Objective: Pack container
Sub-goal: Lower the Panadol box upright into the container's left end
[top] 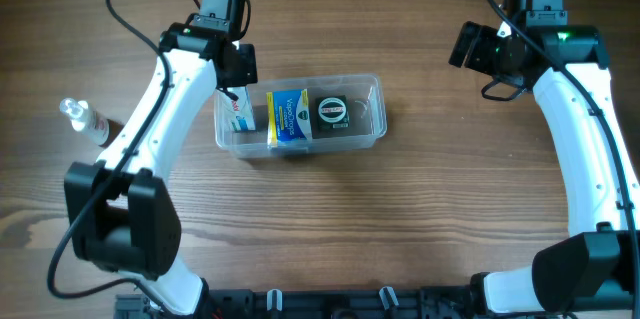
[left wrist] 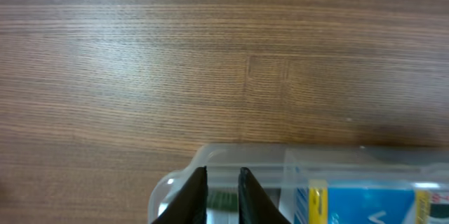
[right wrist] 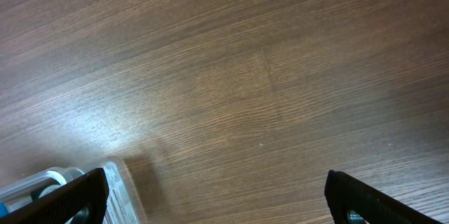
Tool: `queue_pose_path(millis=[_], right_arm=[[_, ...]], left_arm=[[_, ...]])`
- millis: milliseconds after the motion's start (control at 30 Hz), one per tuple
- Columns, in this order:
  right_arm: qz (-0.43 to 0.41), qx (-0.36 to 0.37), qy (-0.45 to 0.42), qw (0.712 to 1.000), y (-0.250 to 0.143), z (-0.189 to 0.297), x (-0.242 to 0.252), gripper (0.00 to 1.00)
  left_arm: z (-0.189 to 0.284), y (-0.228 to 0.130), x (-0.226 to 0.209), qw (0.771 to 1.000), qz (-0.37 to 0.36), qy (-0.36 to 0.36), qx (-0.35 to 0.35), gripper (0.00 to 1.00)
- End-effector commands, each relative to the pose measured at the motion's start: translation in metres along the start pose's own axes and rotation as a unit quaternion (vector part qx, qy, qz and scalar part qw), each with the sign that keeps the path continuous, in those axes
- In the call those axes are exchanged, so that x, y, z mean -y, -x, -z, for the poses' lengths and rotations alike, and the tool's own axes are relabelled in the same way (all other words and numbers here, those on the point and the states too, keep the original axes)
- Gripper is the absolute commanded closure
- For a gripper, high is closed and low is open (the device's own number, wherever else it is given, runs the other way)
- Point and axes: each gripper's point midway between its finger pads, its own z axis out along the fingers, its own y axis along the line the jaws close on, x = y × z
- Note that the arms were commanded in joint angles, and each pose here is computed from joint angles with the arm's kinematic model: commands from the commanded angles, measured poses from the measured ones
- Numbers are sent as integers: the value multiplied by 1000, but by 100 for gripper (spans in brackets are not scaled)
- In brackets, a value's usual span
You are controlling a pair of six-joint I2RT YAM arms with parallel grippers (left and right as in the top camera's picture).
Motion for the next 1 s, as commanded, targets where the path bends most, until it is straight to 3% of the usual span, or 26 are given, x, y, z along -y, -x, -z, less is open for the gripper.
queue_pose_path(millis=[0,100,700,967], right_arm=[[7,-1,-9,1000,0,-4,2,0],[7,-1,-9,1000,0,-4,2,0],[6,-1,-9,1000,0,-4,2,0],[6,-1,-9,1000,0,-4,2,0]], left_arm=[[-11,0,-3,1000,2,9,-5,89],[-13,-6,-3,1000,1,11,-16,94],[5,-88,-1,981,-5,-19,-193,90],[35,-85,5,984,1,-51,-173,92]])
